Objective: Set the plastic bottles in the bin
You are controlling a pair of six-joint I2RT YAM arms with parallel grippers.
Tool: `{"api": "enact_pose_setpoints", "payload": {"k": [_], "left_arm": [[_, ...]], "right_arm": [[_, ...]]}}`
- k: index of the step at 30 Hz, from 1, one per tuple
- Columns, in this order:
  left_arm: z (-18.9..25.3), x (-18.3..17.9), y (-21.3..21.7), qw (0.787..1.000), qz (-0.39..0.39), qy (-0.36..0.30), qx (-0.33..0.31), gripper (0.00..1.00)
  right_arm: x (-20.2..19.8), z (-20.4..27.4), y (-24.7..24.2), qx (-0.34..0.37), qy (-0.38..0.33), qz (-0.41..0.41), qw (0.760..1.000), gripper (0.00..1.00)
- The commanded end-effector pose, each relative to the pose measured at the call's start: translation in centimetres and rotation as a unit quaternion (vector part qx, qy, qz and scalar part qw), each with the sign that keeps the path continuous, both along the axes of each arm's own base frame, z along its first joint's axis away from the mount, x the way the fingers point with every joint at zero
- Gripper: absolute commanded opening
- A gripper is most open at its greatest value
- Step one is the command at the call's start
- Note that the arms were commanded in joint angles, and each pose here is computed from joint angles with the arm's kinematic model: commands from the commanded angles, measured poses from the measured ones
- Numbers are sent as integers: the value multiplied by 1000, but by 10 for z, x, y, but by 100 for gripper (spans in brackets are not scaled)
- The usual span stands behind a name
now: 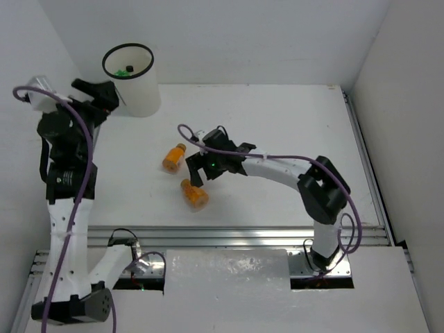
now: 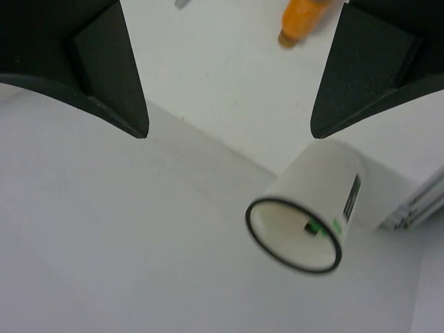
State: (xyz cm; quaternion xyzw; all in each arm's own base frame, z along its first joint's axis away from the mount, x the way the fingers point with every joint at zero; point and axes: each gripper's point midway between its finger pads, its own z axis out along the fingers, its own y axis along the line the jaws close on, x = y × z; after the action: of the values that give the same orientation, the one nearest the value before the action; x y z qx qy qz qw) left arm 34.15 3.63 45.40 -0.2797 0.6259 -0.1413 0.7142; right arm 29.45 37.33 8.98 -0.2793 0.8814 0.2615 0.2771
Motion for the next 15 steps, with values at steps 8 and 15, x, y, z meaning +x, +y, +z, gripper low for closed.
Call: {"api": "enact_pose_setpoints", "payload": {"k": [8, 15], "left_arm": [[-170, -39, -37, 981, -96, 169, -1, 100], [-213, -49, -94, 949, -248, 190, -47, 100]], "right_arm": [[-66, -68, 23, -52, 105, 91, 989, 61], [-52, -20, -1, 2, -11, 55, 998, 0]]}}
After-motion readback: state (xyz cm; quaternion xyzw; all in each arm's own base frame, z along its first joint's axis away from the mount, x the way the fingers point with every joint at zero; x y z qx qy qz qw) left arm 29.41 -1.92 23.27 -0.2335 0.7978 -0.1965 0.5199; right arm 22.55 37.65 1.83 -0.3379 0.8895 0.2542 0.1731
